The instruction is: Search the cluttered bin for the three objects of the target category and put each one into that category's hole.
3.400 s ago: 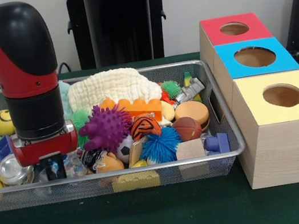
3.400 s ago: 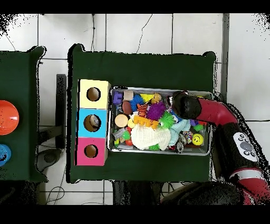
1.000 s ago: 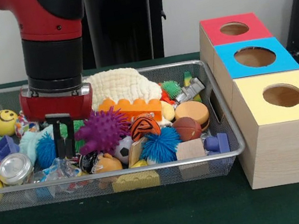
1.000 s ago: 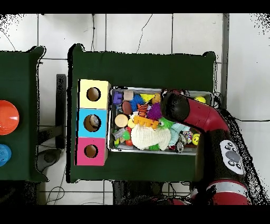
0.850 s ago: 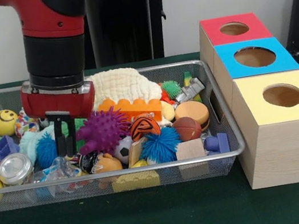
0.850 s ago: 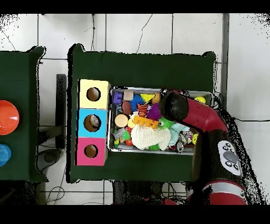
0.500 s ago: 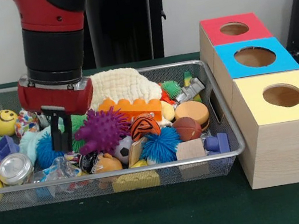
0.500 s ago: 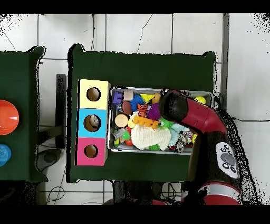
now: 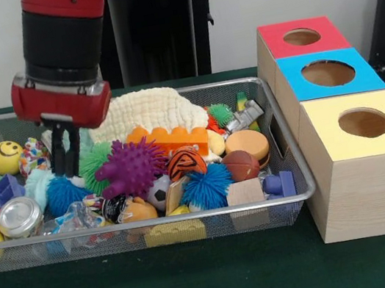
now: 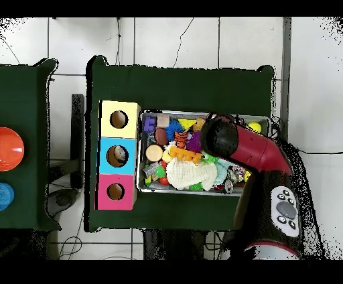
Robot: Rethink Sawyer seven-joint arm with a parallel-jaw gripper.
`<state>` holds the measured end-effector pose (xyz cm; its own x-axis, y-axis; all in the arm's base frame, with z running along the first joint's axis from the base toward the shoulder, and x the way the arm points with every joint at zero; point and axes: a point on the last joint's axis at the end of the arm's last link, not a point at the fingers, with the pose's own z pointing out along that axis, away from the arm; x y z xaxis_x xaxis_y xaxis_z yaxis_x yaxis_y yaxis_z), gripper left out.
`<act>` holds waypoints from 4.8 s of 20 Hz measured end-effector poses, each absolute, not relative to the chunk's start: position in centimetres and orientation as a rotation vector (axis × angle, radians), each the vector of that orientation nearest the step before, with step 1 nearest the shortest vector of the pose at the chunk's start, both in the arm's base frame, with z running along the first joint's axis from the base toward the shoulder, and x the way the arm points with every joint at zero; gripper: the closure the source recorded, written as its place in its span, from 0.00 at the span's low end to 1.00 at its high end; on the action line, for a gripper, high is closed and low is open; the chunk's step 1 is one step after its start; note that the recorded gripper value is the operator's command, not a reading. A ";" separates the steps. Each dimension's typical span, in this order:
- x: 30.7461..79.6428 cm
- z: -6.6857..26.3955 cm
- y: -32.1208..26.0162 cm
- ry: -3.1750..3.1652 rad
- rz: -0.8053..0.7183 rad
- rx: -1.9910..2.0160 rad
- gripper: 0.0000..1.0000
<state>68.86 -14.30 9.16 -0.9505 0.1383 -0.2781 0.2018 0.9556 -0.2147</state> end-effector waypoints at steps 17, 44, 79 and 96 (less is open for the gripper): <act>68.9 10.4 -19.2 2.848 -0.282 0.383 1.00; 67.7 2.7 -16.2 2.948 -0.138 0.391 1.00; 68.9 4.5 -14.6 2.934 -0.148 0.351 0.00; 68.2 6.7 -16.5 2.956 -0.189 0.425 0.00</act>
